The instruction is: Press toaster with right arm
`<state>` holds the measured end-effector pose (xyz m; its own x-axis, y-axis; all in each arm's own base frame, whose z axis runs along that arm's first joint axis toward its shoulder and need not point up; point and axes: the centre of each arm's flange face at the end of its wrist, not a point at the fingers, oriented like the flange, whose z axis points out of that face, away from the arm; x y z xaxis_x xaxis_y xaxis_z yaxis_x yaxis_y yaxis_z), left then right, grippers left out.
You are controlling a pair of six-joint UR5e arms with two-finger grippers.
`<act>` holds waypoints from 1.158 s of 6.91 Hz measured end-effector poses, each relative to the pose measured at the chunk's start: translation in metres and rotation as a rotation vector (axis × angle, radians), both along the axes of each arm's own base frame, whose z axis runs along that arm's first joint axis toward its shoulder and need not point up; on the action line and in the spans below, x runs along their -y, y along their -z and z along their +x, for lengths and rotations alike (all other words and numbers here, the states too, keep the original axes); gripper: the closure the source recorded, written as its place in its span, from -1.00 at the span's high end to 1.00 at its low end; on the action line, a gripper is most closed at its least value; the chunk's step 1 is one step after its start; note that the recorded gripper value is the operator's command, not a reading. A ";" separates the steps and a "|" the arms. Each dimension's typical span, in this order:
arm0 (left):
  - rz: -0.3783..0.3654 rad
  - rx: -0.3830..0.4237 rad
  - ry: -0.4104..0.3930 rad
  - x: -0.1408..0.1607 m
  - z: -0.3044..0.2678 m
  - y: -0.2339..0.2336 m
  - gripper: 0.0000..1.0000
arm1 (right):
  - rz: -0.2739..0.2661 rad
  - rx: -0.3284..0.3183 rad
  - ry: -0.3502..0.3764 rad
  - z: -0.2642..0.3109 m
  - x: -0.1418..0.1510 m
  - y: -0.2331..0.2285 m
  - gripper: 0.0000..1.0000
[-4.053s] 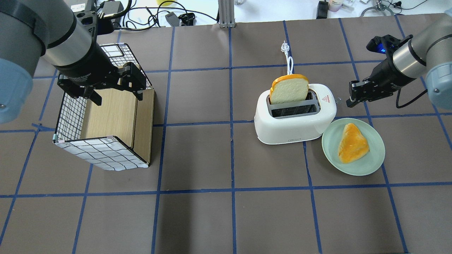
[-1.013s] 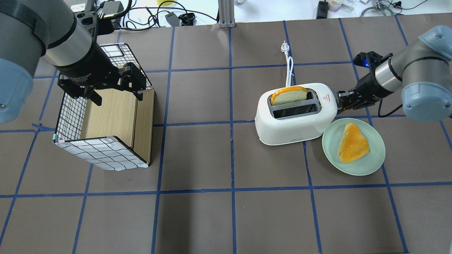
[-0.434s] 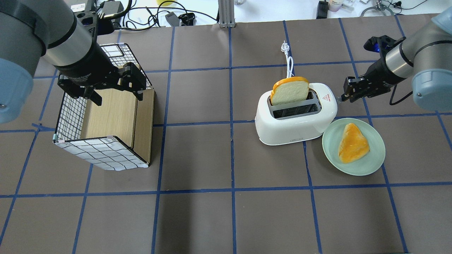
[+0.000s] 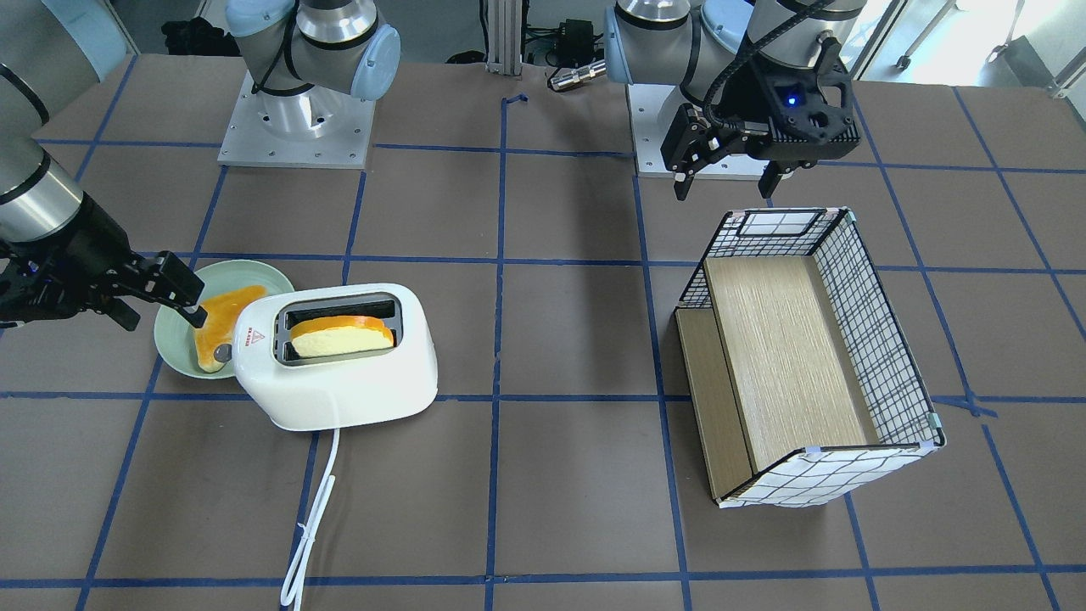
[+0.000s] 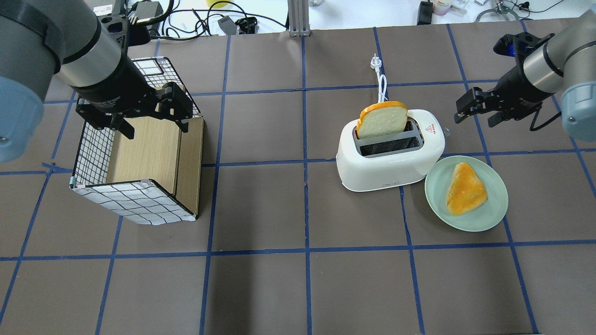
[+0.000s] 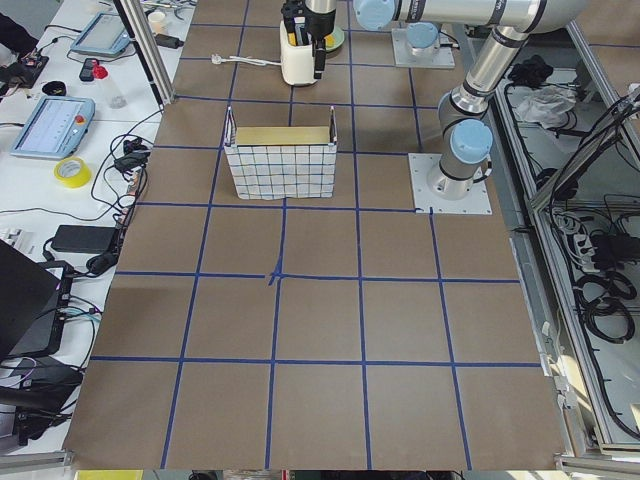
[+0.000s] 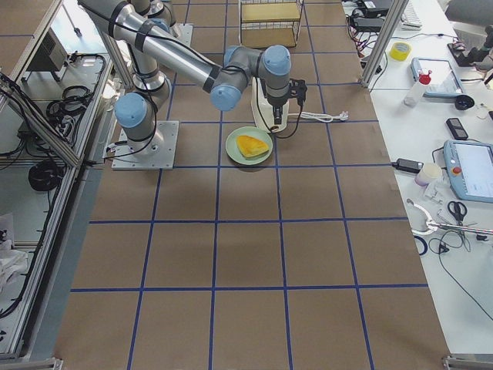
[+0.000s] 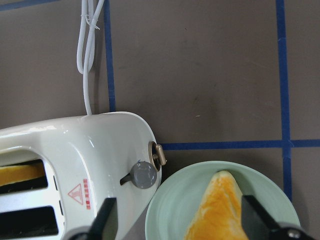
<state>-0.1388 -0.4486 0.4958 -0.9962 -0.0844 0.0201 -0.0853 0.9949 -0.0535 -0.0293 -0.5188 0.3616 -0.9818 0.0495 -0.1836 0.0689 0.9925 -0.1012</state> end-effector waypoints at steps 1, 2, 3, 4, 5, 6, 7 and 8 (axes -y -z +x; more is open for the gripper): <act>0.000 0.000 0.000 0.000 0.000 0.000 1.00 | 0.026 -0.022 0.004 -0.001 -0.005 -0.026 1.00; 0.000 0.000 0.000 0.000 0.000 0.000 1.00 | 0.045 -0.037 0.004 -0.001 -0.007 -0.055 1.00; 0.000 0.000 0.000 0.000 0.000 0.000 1.00 | 0.054 -0.052 0.001 0.000 -0.008 -0.079 1.00; 0.000 0.000 0.000 0.000 0.000 0.000 1.00 | 0.054 -0.062 0.000 0.007 -0.008 -0.093 1.00; 0.000 0.000 0.000 0.000 0.000 0.000 1.00 | 0.057 -0.075 0.009 0.029 -0.009 -0.100 1.00; 0.000 0.000 0.000 0.000 0.000 0.000 1.00 | 0.063 -0.099 0.014 0.062 -0.011 -0.104 1.00; 0.000 0.000 0.000 0.000 0.000 0.000 1.00 | 0.066 -0.119 0.013 0.095 -0.014 -0.105 1.00; 0.000 0.000 0.000 0.000 0.000 0.000 1.00 | 0.070 -0.126 0.022 0.121 -0.017 -0.105 1.00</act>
<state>-0.1388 -0.4486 0.4957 -0.9962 -0.0844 0.0201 -0.0854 0.9949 -0.0531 0.0920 -0.5013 0.4666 -0.9954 0.0796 -0.0540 0.0818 0.9958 -0.0406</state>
